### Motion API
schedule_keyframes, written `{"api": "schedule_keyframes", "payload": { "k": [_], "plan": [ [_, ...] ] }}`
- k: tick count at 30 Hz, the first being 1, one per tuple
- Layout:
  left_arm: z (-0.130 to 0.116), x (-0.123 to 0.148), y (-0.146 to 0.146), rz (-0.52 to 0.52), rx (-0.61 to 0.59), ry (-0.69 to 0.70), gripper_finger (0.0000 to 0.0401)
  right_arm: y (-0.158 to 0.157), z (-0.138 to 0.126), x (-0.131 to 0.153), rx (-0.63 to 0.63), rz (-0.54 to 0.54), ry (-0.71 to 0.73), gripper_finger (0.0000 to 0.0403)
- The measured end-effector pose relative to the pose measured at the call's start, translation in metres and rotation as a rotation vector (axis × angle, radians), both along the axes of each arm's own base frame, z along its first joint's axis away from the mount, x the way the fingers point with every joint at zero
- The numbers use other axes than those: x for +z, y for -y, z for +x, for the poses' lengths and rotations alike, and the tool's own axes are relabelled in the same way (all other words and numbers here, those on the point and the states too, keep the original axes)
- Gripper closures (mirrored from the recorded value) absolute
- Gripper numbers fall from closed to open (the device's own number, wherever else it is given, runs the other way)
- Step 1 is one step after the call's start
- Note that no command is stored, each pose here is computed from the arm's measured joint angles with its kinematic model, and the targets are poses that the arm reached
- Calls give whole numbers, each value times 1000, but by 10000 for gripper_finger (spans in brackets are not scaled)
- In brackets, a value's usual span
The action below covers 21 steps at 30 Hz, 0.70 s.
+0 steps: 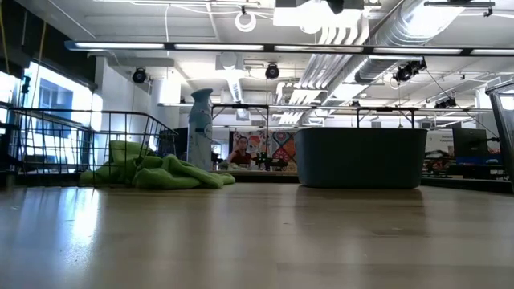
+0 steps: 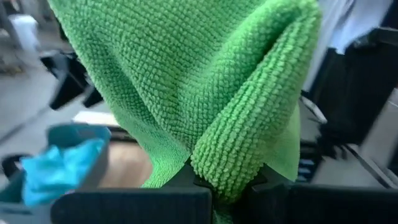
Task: Sort microfiber towel by color & place in baskets
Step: Put the bottom green towel into the wire basket
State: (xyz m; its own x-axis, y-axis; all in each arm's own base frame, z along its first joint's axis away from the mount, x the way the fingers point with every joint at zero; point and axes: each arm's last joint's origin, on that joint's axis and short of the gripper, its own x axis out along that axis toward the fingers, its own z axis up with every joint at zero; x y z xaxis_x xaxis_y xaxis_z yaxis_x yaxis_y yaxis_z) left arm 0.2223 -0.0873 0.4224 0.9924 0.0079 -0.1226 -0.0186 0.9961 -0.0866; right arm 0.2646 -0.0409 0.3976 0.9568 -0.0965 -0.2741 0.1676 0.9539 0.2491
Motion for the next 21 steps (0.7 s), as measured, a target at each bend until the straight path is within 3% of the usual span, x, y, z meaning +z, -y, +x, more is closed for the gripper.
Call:
{"api": "schedule_keyframes", "payload": {
  "k": [5, 11, 21],
  "plan": [
    [15, -8, -16, -2, -17, 116, 401, -1, -7, 12, 10, -12, 81, 183],
    [30, -36, -40, -56, -2, 187, 401, -6, -23, 27, 32, -20, 160, 183],
    [34, -41, -71, -112, 30, 253, 401, -23, -40, 39, 111, -64, 211, 183]
  ]
}}
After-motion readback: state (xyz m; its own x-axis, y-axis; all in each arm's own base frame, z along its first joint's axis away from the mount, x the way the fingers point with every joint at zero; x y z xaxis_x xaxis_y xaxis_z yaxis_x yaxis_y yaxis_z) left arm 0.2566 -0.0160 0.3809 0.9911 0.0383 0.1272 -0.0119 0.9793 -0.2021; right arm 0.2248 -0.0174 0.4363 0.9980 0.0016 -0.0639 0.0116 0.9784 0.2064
